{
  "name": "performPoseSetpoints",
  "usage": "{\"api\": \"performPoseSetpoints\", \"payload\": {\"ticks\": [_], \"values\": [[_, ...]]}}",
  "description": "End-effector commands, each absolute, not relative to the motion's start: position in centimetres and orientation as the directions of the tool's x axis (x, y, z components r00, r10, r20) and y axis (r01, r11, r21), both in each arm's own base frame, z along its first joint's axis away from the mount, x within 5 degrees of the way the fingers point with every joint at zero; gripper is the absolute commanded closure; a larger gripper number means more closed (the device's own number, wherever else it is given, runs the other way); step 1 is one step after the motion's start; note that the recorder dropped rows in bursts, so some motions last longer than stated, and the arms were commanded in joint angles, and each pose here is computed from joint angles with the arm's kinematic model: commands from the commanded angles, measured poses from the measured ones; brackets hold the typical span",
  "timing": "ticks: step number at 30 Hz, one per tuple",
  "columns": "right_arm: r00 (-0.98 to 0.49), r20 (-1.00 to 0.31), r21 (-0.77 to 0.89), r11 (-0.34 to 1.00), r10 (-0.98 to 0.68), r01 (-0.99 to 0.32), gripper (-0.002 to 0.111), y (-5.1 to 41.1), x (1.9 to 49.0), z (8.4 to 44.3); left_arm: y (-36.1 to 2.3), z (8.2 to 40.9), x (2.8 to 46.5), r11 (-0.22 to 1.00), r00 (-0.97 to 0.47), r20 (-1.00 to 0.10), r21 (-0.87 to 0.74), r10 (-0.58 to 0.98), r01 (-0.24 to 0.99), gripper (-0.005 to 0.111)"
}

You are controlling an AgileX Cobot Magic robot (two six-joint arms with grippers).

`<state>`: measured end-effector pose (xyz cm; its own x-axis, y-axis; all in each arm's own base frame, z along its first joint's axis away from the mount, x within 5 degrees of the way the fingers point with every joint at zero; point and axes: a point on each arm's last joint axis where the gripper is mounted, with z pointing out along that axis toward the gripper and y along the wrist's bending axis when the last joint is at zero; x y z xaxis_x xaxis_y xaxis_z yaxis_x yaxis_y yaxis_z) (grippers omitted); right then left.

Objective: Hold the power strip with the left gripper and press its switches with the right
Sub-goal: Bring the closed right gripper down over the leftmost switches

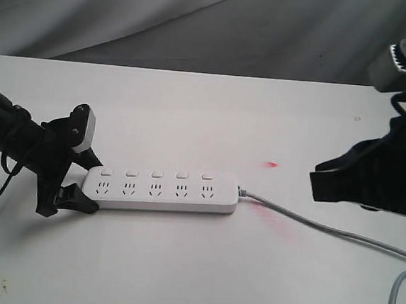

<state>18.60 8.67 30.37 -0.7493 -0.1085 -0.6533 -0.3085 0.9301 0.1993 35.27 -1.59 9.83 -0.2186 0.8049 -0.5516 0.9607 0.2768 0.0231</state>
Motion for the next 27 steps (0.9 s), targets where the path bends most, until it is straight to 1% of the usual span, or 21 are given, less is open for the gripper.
{"api": "performPoseSetpoints", "payload": {"ticks": [1, 6, 10, 15, 17, 18, 19, 20, 21, 22, 24, 25, 27], "values": [[-0.685, -0.659, 0.103, 0.864, -0.312, -0.493, 0.108, 10.2, 20.5, 31.8, -1.8, 10.0, 35.4, 0.268, -0.208, -0.557, 0.026, 0.804, 0.963, 0.037], [-0.538, -0.678, 0.011, 0.725, -0.501, -0.689, 0.108, 12.5, 24.0, 33.1, -1.8, 10.0, 35.4, 0.268, -0.208, -0.557, 0.026, 0.804, 0.963, 0.037], [-0.39, -0.672, -0.071, 0.579, -0.629, -0.812, 0.108, 14.6, 27.5, 32.6, -1.8, 10.0, 35.4, 0.268, -0.208, -0.557, 0.026, 0.804, 0.963, 0.037], [-0.24, -0.678, -0.102, 0.413, -0.694, -0.905, 0.108, 17.0, 31.0, 30.8, -1.8, 10.0, 35.4, 0.268, -0.208, -0.557, 0.026, 0.804, 0.963, 0.037], [-0.163, -0.674, -0.136, 0.339, -0.721, -0.931, 0.108, 17.9, 32.1, 29.5, -1.8, 10.0, 35.4, 0.268, -0.208, -0.557, 0.026, 0.804, 0.963, 0.037], [-0.117, -0.672, -0.146, 0.286, -0.732, -0.947, 0.108, 18.4, 33.0, 28.0, -1.8, 10.0, 35.4, 0.268, -0.208, -0.557, 0.026, 0.804, 0.963, 0.037], [-0.106, -0.676, -0.145, 0.272, -0.729, -0.951, 0.108, 18.7, 33.4, 27.2, -1.8, 10.0, 35.4, 0.268, -0.208, -0.557, 0.026, 0.804, 0.963, 0.037], [-0.116, -0.682, -0.133, 0.277, -0.722, -0.952, 0.108, 19.2, 34.2, 25.6, -1.8, 10.0, 35.4, 0.268, -0.208, -0.557, 0.026, 0.804, 0.963, 0.037], [-0.137, -0.69, -0.124, 0.302, -0.711, -0.945, 0.108, 19.3, 34.7, 25.0, -1.8, 10.0, 35.4, 0.268, -0.208, -0.557, 0.026, 0.804, 0.963, 0.037], [-0.188, -0.724, -0.108, 0.378, -0.664, -0.919, 0.108, 19.6, 35.6, 24.2, -1.8, 10.0, 35.4, 0.268, -0.208, -0.557, 0.026, 0.804, 0.963, 0.037], [-0.23, -0.749, -0.088, 0.438, -0.621, -0.895, 0.108, 19.9, 36.5, 23.4, -1.8, 10.0, 35.4, 0.268, -0.208, -0.557, 0.026, 0.804, 0.963, 0.037], [-0.203, -0.744, -0.107, 0.414, -0.636, -0.904, 0.108, 20.0, 36.6, 22.9, -1.8, 10.0, 35.4, 0.268, -0.208, -0.557, 0.026, 0.804, 0.963, 0.037], [-0.06, -0.727, -0.171, 0.264, -0.684, -0.949, 0.108, 20.5, 36.6, 21.3, -1.8, 10.0, 35.4, 0.268, -0.208, -0.557, 0.026, 0.804, 0.963, 0.037]]}}
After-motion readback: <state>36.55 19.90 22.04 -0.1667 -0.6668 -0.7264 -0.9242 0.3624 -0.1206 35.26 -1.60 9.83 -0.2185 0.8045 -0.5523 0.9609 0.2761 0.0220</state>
